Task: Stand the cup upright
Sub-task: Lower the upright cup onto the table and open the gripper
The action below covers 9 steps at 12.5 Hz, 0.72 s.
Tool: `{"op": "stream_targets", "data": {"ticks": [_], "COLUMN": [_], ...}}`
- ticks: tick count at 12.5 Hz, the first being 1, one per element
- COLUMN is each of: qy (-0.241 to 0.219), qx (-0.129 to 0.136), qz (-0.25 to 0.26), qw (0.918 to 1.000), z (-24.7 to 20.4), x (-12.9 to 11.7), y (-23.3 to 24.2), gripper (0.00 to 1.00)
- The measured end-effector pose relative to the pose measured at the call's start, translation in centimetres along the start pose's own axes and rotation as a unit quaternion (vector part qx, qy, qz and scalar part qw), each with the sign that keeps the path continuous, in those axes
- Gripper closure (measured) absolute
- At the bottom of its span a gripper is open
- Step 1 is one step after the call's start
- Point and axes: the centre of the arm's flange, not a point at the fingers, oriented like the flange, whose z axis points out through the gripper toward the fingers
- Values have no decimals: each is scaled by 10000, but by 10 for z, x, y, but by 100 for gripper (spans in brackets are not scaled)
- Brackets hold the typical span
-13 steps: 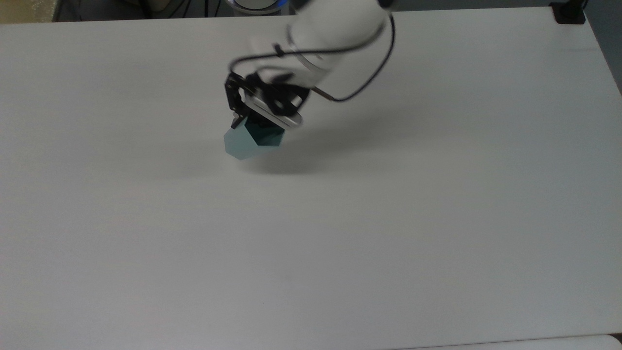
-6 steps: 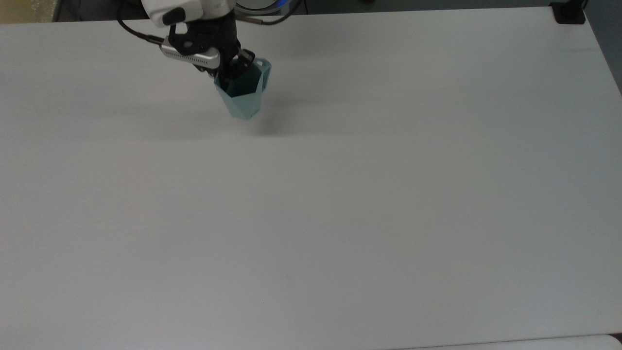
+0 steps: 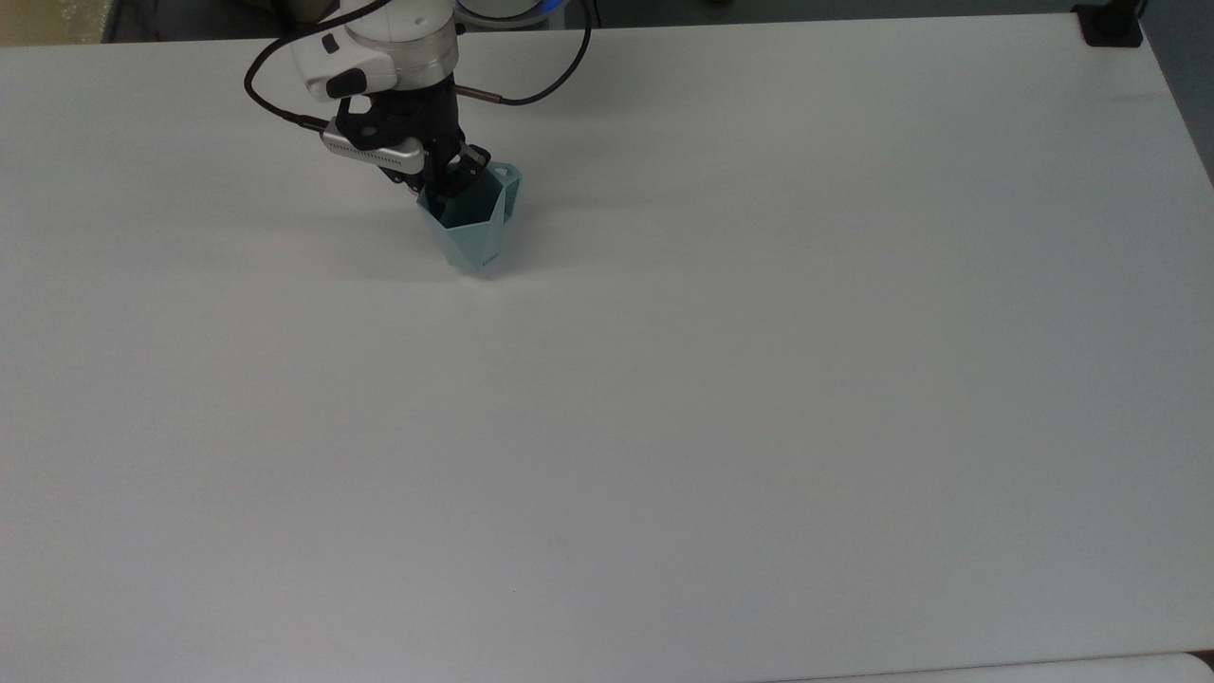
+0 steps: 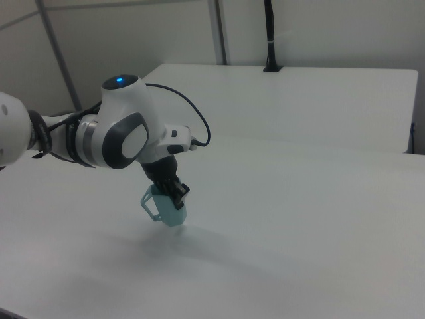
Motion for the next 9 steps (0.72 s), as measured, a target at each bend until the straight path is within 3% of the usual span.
{"op": "stream_targets", "data": {"ticks": [9], "qy": [-208], "qx": [-91], "qz": [13], "qw": [9997], "z": [25], "x": [-2], "y": [1], "gripper": [96]}}
